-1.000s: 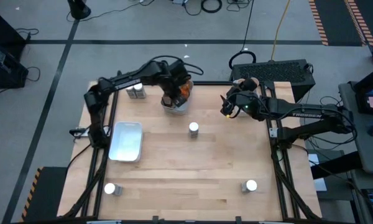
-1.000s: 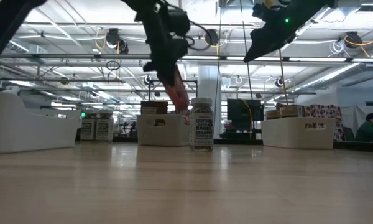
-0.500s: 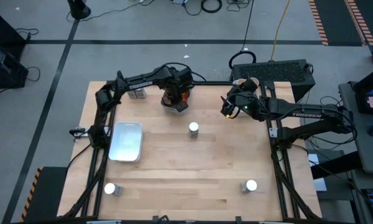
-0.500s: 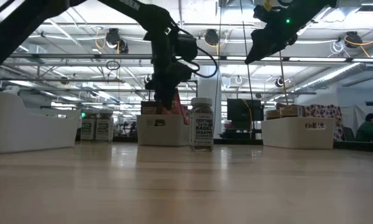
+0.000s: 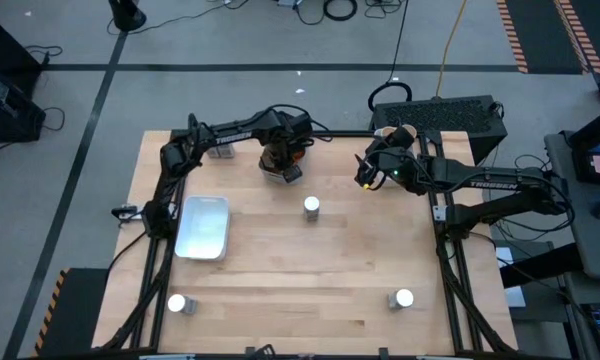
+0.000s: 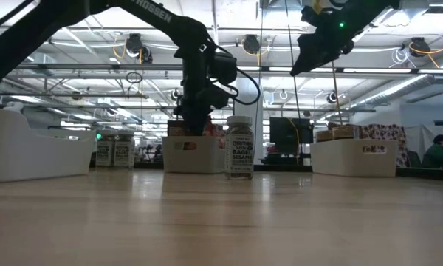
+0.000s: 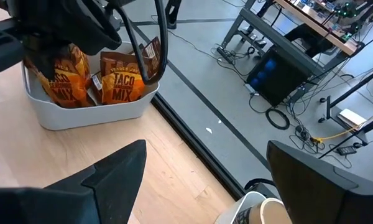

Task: Sort spices by type
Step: Put the orange spice pack on the gray bin, then put the white spice bottle into the bottom white bin

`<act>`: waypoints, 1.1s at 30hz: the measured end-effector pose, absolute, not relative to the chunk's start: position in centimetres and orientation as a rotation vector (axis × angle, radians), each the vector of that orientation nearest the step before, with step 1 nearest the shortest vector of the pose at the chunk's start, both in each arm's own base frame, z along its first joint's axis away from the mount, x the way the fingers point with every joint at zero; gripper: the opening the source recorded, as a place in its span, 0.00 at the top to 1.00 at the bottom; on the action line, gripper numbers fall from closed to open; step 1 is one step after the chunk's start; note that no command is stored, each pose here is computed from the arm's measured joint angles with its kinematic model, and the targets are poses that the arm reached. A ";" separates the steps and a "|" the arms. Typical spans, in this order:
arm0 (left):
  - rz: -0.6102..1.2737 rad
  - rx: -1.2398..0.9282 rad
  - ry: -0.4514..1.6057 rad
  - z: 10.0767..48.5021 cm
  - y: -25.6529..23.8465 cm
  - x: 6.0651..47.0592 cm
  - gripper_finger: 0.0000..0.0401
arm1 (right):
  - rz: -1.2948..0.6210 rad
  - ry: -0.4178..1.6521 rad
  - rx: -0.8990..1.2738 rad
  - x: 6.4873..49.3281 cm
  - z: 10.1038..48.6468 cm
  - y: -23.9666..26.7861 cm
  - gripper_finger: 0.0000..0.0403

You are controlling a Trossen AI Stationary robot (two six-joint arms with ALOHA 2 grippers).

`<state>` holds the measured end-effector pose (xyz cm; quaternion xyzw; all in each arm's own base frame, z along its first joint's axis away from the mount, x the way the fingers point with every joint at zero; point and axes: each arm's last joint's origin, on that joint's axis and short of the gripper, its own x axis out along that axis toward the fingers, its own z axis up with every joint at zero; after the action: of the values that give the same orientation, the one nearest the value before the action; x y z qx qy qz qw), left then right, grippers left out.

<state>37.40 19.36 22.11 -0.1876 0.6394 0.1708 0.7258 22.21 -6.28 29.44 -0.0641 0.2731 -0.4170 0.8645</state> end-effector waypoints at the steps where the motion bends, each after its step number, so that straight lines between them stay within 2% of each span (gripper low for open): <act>1: 0.377 -0.413 1.409 22.1 19.4 37.4 0.94 | -0.873 0.572 -0.132 22.2 29.4 -6.3 0.21; 12: 0.414 -0.382 1.405 22.4 19.5 37.3 0.78 | -0.847 0.573 -0.118 22.3 29.4 -6.2 0.21; 17: 0.429 -0.361 1.361 24.3 19.6 37.5 0.68 | -0.825 0.578 -0.120 22.3 29.3 -6.2 0.21; 22: 0.418 -0.332 1.336 26.8 19.7 37.6 0.60 | -0.822 0.581 -0.125 22.3 29.3 -6.2 0.21; 27: 0.411 -0.296 1.298 30.7 19.4 37.1 0.59 | -0.805 0.591 -0.145 22.3 29.3 -6.2 0.21; 33: 0.395 -0.261 1.237 35.0 18.7 35.8 0.59 | -0.613 0.584 -0.163 22.8 29.4 -5.7 0.21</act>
<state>35.75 18.70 35.00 -0.1212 0.5742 0.1834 0.7887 22.81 -5.66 29.45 -0.0788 0.2829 -0.2972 0.9085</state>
